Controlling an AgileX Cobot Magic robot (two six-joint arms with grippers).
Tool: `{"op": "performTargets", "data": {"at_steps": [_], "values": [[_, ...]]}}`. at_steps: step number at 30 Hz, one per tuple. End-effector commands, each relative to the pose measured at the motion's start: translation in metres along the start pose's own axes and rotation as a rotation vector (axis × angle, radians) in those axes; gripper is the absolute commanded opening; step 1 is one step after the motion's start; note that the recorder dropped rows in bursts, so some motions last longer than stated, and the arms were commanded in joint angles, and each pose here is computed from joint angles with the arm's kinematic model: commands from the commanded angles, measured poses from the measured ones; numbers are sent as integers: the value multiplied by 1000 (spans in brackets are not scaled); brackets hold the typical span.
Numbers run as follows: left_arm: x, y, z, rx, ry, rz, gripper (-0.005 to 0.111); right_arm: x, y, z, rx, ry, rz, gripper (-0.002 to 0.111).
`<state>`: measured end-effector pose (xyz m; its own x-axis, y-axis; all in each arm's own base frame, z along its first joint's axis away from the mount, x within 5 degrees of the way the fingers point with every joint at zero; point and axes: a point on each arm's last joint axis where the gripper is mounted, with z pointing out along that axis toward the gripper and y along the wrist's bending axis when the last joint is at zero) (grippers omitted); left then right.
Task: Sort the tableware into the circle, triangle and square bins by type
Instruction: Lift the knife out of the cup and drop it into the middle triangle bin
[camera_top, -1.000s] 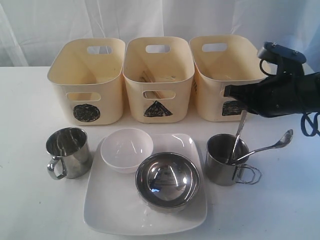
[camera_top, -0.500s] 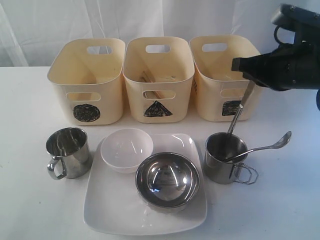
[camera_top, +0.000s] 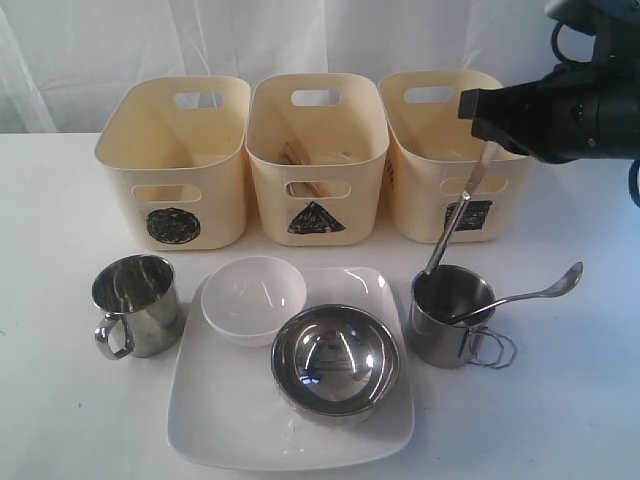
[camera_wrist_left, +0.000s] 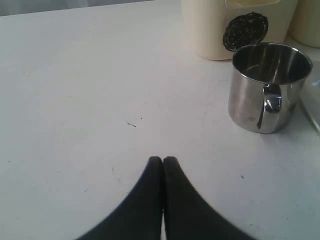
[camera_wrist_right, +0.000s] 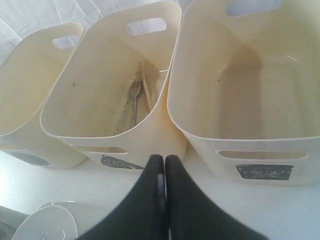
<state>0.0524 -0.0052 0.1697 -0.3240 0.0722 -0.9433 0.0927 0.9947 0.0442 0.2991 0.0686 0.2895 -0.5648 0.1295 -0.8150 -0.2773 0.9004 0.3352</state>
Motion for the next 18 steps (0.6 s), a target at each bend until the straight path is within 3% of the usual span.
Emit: {"op": "performTargets", "data": {"at_steps": [1,18], "values": [[1,0,0,-1,-4,-8,0,-9,4,-10,-8,-44,-9,0],[1,0,0,-1,-4,-8,0,-54,19,-31,-46,-282,-27,0]]}}
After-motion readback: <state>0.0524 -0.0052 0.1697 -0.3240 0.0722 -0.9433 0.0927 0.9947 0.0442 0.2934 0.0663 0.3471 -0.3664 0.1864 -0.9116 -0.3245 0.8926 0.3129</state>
